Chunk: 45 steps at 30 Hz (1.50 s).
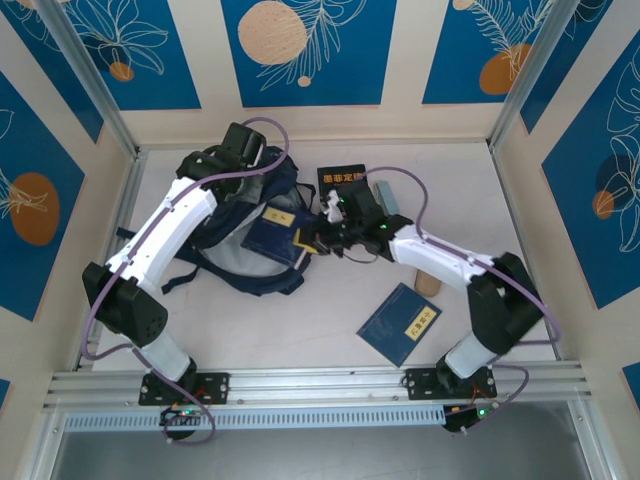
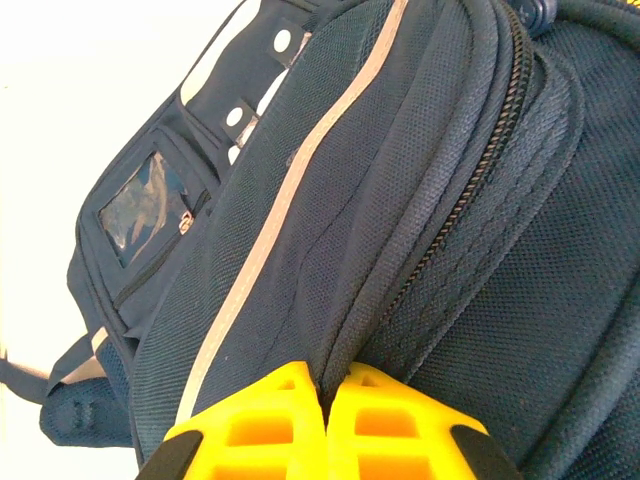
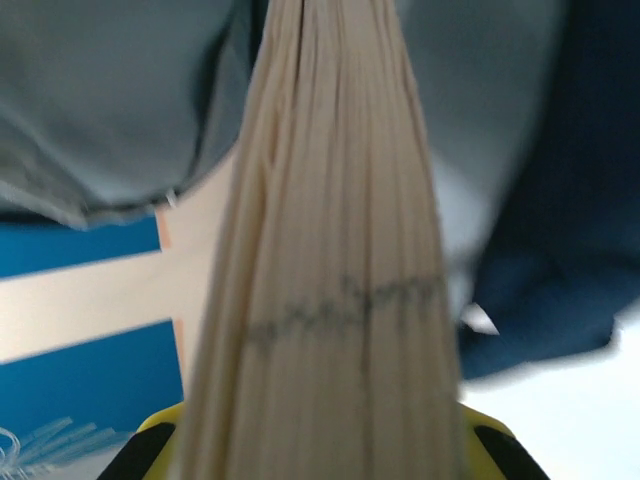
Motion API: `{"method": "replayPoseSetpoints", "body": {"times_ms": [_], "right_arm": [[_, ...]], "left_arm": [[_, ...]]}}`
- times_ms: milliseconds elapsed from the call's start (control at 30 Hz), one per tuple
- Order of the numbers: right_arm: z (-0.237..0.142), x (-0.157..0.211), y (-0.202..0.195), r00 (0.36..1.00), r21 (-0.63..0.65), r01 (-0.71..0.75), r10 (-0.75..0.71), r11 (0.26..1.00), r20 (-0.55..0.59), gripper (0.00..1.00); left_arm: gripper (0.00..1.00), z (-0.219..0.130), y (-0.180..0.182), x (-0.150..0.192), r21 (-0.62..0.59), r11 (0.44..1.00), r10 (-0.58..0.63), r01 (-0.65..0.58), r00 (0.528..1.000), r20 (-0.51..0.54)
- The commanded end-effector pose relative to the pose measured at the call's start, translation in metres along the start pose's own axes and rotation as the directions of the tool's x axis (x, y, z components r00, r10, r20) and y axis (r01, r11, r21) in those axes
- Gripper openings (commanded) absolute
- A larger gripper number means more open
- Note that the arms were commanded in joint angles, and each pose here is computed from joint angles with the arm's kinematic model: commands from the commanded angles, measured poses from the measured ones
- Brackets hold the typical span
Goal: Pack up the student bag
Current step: Place the book in the student bag, then close the student bag at the middle-left of the table.
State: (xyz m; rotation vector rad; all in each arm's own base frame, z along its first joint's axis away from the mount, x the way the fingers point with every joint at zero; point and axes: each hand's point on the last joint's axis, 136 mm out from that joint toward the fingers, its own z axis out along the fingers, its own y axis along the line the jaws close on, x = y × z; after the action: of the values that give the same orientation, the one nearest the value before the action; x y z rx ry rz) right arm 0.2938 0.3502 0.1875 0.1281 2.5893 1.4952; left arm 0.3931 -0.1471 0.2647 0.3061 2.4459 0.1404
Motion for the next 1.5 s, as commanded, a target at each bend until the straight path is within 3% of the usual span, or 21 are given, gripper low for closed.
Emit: {"method": "replayPoseSetpoints", "body": {"times_ms": [0, 300, 500, 633, 767, 867, 1033, 1267, 1367, 1467], "right_arm": [[0.017, -0.045, 0.039, 0.991, -0.091, -0.015, 0.027, 0.996, 0.134, 0.03], [0.108, -0.11, 0.022, 0.951, -0.029, -0.155, 0.158, 0.987, 0.266, 0.03], [0.158, -0.13, 0.013, 0.932, -0.042, -0.144, 0.15, 0.989, 0.329, 0.06], [0.179, -0.134, 0.006, 0.937, -0.076, -0.138, 0.155, 0.988, 0.312, 0.22], [0.172, -0.129, 0.014, 0.949, -0.106, -0.117, 0.143, 0.987, 0.281, 0.51], [0.155, -0.118, 0.022, 0.96, -0.113, -0.117, 0.141, 0.987, 0.242, 0.59], [0.128, -0.086, 0.021, 0.952, -0.083, -0.266, 0.275, 0.96, 0.135, 0.6], [0.088, -0.043, 0.03, 0.963, -0.092, -0.258, 0.263, 0.962, 0.052, 0.51], [0.06, -0.029, 0.033, 0.982, -0.098, -0.164, 0.172, 0.982, 0.076, 0.43], [0.028, -0.019, 0.014, 0.985, 0.038, -0.051, 0.043, 0.998, 0.167, 0.43]], "left_arm": [[0.0, -0.041, 0.004, -0.048, 0.053, 0.991, -0.129, 0.121, 0.972, 0.196], [0.0, -0.046, 0.005, -0.054, 0.079, 0.982, -0.183, 0.17, 0.959, 0.214], [0.0, -0.046, 0.002, -0.054, 0.103, 0.979, -0.196, 0.178, 0.959, 0.204], [0.0, -0.045, 0.004, -0.051, 0.107, 0.977, -0.203, 0.185, 0.96, 0.194], [0.0, -0.041, 0.011, -0.046, 0.097, 0.975, -0.213, 0.199, 0.961, 0.176], [0.0, -0.036, 0.014, -0.043, 0.094, 0.973, -0.222, 0.209, 0.961, 0.162], [0.0, -0.028, 0.023, -0.035, 0.072, 0.971, -0.234, 0.226, 0.961, 0.146], [0.0, -0.014, 0.038, -0.017, 0.012, 0.975, -0.223, 0.223, 0.969, 0.106], [0.0, -0.008, 0.051, 0.007, -0.08, 0.98, -0.179, 0.183, 0.983, 0.05], [0.0, -0.003, 0.066, 0.037, -0.169, 0.975, -0.146, 0.145, 0.989, 0.004]]}}
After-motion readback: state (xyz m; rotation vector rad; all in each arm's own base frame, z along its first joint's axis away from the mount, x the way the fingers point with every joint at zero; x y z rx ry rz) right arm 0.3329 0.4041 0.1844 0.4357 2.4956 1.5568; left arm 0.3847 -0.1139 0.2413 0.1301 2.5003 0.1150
